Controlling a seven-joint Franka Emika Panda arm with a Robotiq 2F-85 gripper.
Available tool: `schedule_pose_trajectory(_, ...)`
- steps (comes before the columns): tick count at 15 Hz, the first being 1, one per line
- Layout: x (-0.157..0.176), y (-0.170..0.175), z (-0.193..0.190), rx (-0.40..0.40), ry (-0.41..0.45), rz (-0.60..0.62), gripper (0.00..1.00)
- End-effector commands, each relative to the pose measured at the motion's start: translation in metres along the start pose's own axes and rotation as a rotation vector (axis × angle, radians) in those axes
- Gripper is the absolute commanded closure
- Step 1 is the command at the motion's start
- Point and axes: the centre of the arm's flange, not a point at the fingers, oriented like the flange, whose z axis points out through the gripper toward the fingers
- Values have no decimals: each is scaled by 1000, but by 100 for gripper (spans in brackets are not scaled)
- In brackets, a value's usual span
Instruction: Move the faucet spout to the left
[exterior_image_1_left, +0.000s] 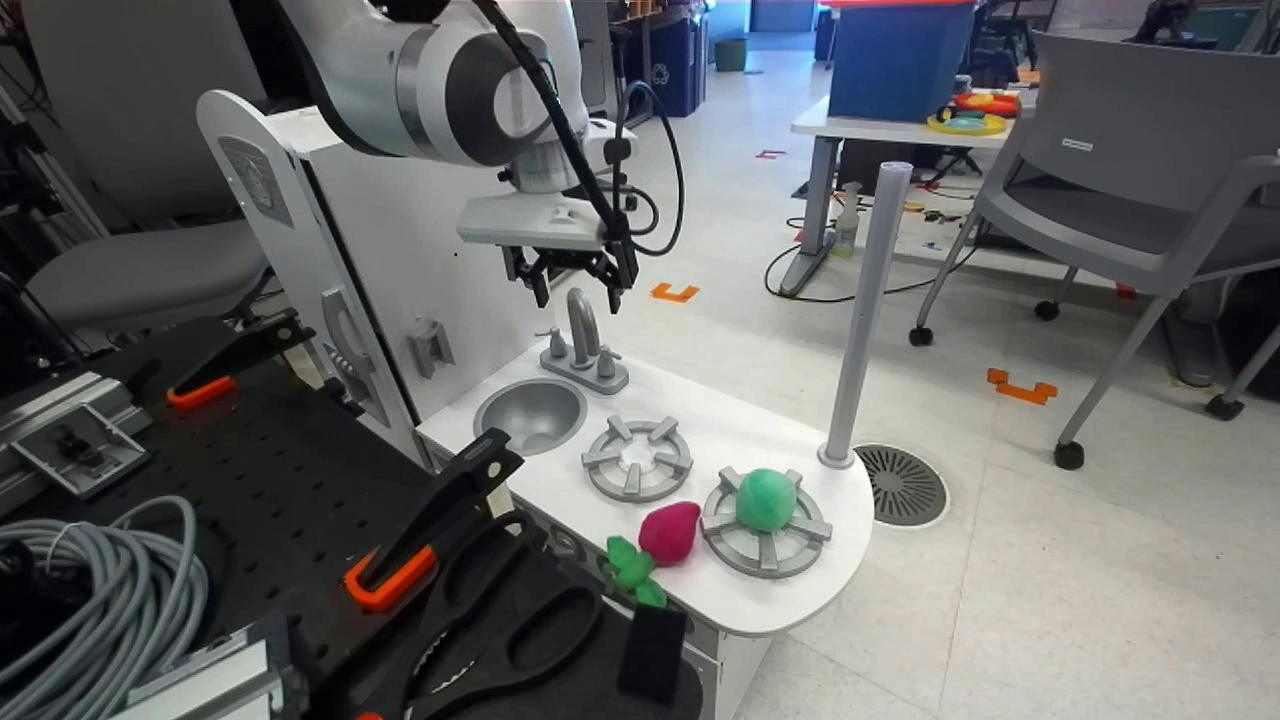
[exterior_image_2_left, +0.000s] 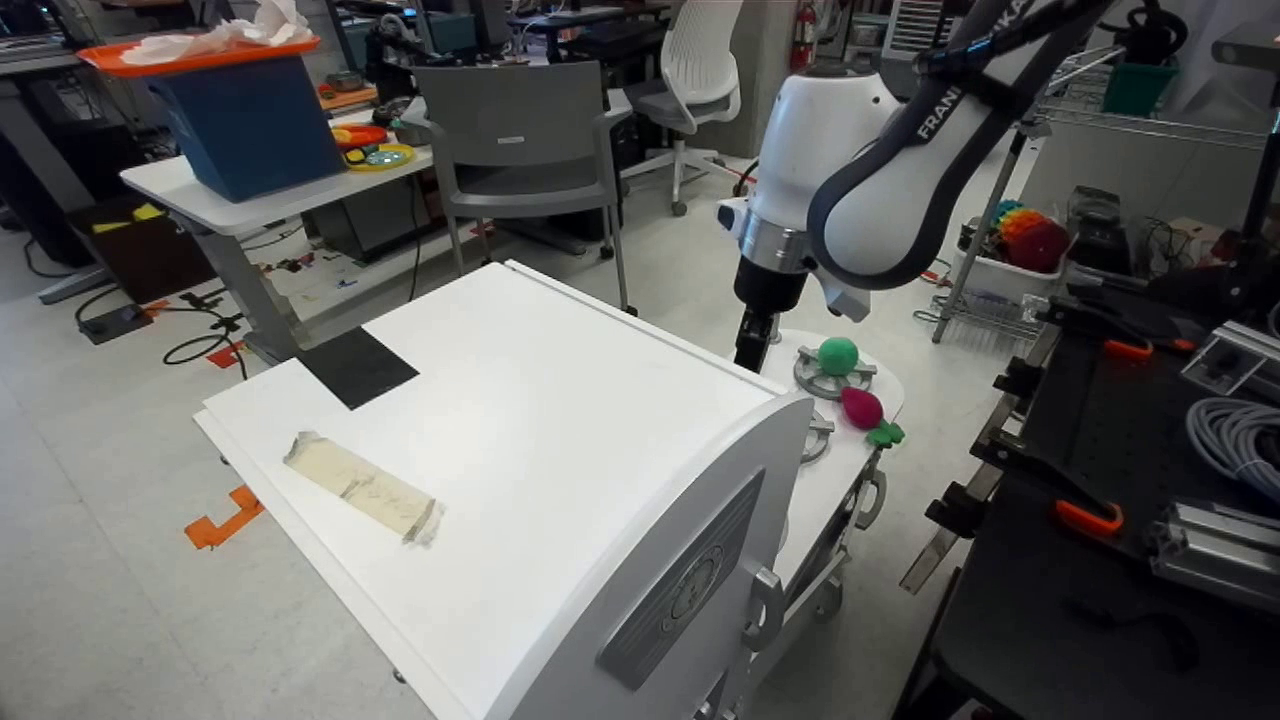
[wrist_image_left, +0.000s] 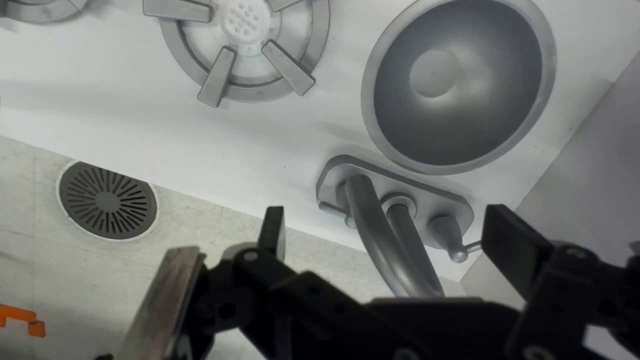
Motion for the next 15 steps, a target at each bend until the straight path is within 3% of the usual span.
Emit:
schedule_pose_trajectory(1,10,0,31,28,21,-111,0)
schedule_pose_trajectory(9,29,-7,71,39,28,-253,0)
schedule_pose_trajectory(15,24,-45,92,94,26,-351,0)
